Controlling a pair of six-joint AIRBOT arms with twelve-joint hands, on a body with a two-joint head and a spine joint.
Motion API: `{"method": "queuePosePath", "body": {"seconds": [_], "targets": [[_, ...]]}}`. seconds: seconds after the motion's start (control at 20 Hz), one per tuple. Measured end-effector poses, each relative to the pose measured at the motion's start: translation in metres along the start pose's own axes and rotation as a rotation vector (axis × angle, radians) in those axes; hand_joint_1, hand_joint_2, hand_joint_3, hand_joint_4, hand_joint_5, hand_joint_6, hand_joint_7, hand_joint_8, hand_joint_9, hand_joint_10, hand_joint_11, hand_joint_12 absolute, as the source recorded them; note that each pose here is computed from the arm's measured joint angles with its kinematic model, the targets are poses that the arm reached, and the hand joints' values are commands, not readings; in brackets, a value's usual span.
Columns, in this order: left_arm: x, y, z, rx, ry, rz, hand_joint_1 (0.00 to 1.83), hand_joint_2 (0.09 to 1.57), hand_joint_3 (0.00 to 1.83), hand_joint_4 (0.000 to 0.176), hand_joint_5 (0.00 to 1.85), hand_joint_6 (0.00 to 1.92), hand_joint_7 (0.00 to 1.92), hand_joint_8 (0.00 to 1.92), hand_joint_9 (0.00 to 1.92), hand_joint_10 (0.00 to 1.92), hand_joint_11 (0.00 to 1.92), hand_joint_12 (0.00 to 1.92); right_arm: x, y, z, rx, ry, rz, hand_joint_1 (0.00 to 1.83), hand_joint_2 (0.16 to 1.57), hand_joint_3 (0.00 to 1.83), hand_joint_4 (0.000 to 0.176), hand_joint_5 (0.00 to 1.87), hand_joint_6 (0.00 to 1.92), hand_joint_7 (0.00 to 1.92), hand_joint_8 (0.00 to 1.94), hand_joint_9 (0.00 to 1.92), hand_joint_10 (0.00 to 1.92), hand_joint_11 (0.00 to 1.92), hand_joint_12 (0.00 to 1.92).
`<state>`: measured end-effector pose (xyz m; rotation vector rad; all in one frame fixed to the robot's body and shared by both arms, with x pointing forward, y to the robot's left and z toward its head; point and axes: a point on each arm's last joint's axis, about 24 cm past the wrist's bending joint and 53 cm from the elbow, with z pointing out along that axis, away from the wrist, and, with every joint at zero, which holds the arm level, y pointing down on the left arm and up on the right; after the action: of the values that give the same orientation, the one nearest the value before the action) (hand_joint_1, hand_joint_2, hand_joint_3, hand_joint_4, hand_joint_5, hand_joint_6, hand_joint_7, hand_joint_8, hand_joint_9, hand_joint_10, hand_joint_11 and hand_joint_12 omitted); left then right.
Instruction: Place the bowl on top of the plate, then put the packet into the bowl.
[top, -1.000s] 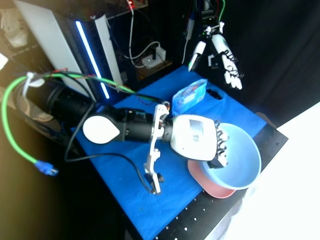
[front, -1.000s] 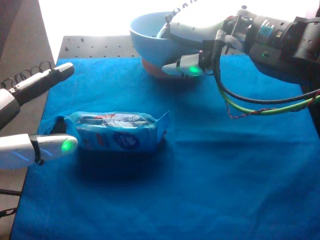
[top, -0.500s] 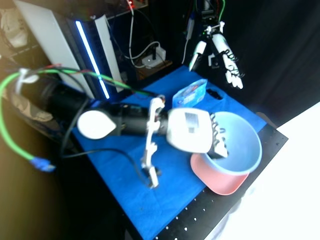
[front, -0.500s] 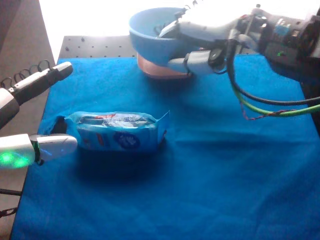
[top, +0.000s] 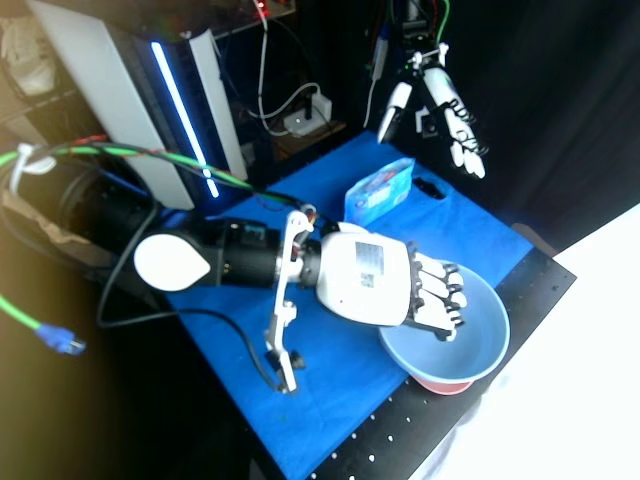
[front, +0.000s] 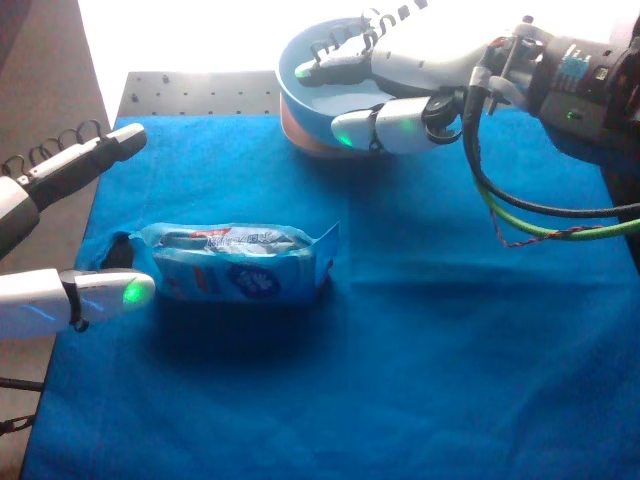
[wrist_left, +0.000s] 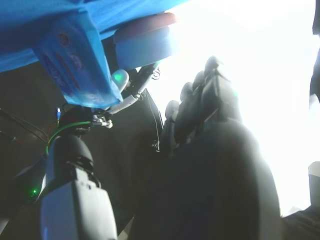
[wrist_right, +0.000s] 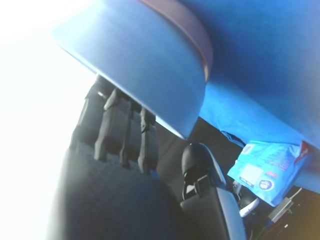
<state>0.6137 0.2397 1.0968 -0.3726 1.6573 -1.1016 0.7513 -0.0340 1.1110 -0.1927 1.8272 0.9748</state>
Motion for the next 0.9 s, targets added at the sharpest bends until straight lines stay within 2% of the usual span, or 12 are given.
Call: {"method": "queuePosePath", "body": {"seconds": [0.1, 0.2, 0.3, 0.4, 0.55, 0.6, 0.65, 0.7, 0.75, 0.8, 0.85, 0.9], "targets": [[-0.001, -0.001, 0.0, 0.003, -0.003, -0.001, 0.73, 0.97, 0.0, 0.093, 0.09, 0.0, 0.08, 0.0, 0.01, 0.0, 0.0, 0.0, -0.004, -0.003, -0.008, -0.005, -0.014, 0.026, 0.04, 1.19, 0.0, 0.156, 0.01, 0.0, 0.01, 0.0, 0.02, 0.0, 0.0, 0.14], [-0.001, 0.001, 0.0, -0.002, -0.006, -0.003, 0.73, 0.97, 0.0, 0.086, 0.09, 0.0, 0.08, 0.0, 0.01, 0.0, 0.02, 0.01, -0.009, -0.009, -0.018, -0.008, -0.04, 0.071, 0.08, 1.12, 0.0, 0.175, 0.0, 0.0, 0.0, 0.0, 0.02, 0.01, 0.07, 0.1], [0.0, 0.0, 0.0, 0.001, 0.002, 0.001, 0.75, 0.94, 0.0, 0.065, 0.11, 0.01, 0.1, 0.01, 0.05, 0.02, 0.06, 0.03, -0.02, -0.017, -0.035, -0.021, -0.091, 0.137, 0.18, 1.02, 0.0, 0.176, 0.0, 0.0, 0.0, 0.0, 0.0, 0.0, 0.01, 0.38], [0.006, -0.001, 0.001, 0.004, 0.032, 0.015, 0.76, 0.89, 0.0, 0.06, 0.1, 0.0, 0.08, 0.0, 0.04, 0.0, 0.05, 0.03, -0.027, -0.02, -0.056, -0.042, -0.133, 0.204, 0.36, 1.02, 0.0, 0.176, 0.0, 0.0, 0.0, 0.0, 0.0, 0.0, 0.0, 0.04], [0.008, -0.007, 0.011, 0.022, 0.061, 0.037, 0.69, 0.86, 0.0, 0.054, 0.04, 0.0, 0.04, 0.0, 0.0, 0.0, 0.0, 0.0, -0.03, -0.011, -0.081, -0.107, -0.188, 0.276, 0.32, 1.01, 0.0, 0.176, 0.01, 0.0, 0.0, 0.0, 0.0, 0.0, 0.0, 0.0], [0.009, -0.01, 0.015, 0.032, 0.074, 0.051, 0.79, 0.86, 0.0, 0.095, 0.02, 0.0, 0.02, 0.0, 0.0, 0.0, 0.0, 0.0, -0.03, -0.007, -0.088, -0.132, -0.204, 0.292, 0.29, 1.04, 0.01, 0.176, 0.01, 0.0, 0.0, 0.0, 0.0, 0.0, 0.0, 0.0], [0.01, -0.014, 0.02, 0.045, 0.084, 0.064, 0.83, 0.86, 0.0, 0.112, 0.03, 0.0, 0.03, 0.0, 0.0, 0.0, 0.0, 0.0, -0.031, -0.003, -0.096, -0.156, -0.225, 0.311, 0.26, 1.06, 0.02, 0.176, 0.0, 0.0, 0.0, 0.0, 0.0, 0.0, 0.0, 0.0], [0.012, -0.018, 0.025, 0.055, 0.102, 0.08, 0.83, 0.86, 0.0, 0.112, 0.03, 0.0, 0.03, 0.0, 0.0, 0.0, 0.0, 0.0, -0.03, -0.002, -0.103, -0.169, -0.238, 0.332, 0.26, 1.06, 0.02, 0.176, 0.0, 0.0, 0.0, 0.0, 0.0, 0.0, 0.0, 0.0], [0.015, -0.023, 0.033, 0.069, 0.13, 0.106, 0.82, 0.84, 0.0, 0.134, 0.13, 0.01, 0.11, 0.01, 0.08, 0.01, 0.0, 0.0, -0.027, -0.003, -0.114, -0.181, -0.253, 0.354, 0.21, 1.09, 0.02, 0.174, 0.0, 0.0, 0.0, 0.0, 0.0, 0.0, 0.0, 0.0], [0.022, -0.028, 0.042, 0.083, 0.156, 0.121, 0.84, 0.82, 0.0, 0.134, 0.2, 0.01, 0.2, 0.01, 0.18, 0.02, 0.1, 0.05, -0.024, -0.008, -0.122, -0.175, -0.265, 0.378, 0.24, 1.1, 0.02, 0.121, 0.03, 0.01, 0.01, 0.0, 0.0, 0.0, 0.0, 0.0], [0.03, -0.03, 0.048, 0.091, 0.18, 0.123, 0.9, 0.82, 0.0, 0.11, 0.25, 0.01, 0.29, 0.02, 0.32, 0.0, 0.19, 0.32, -0.023, -0.011, -0.126, -0.169, -0.272, 0.387, 0.25, 1.11, 0.01, 0.119, 0.06, 0.01, 0.02, 0.0, 0.0, 0.0, 0.0, 0.0], [0.039, -0.032, 0.052, 0.099, 0.213, 0.126, 0.9, 0.89, 0.0, 0.112, 0.33, 0.01, 0.41, 0.02, 0.47, 0.01, 0.22, 0.73, -0.025, -0.012, -0.129, -0.168, -0.284, 0.394, 0.31, 1.12, 0.01, 0.115, 0.07, 0.01, 0.03, 0.01, 0.0, 0.0, 0.0, 0.0]]}}
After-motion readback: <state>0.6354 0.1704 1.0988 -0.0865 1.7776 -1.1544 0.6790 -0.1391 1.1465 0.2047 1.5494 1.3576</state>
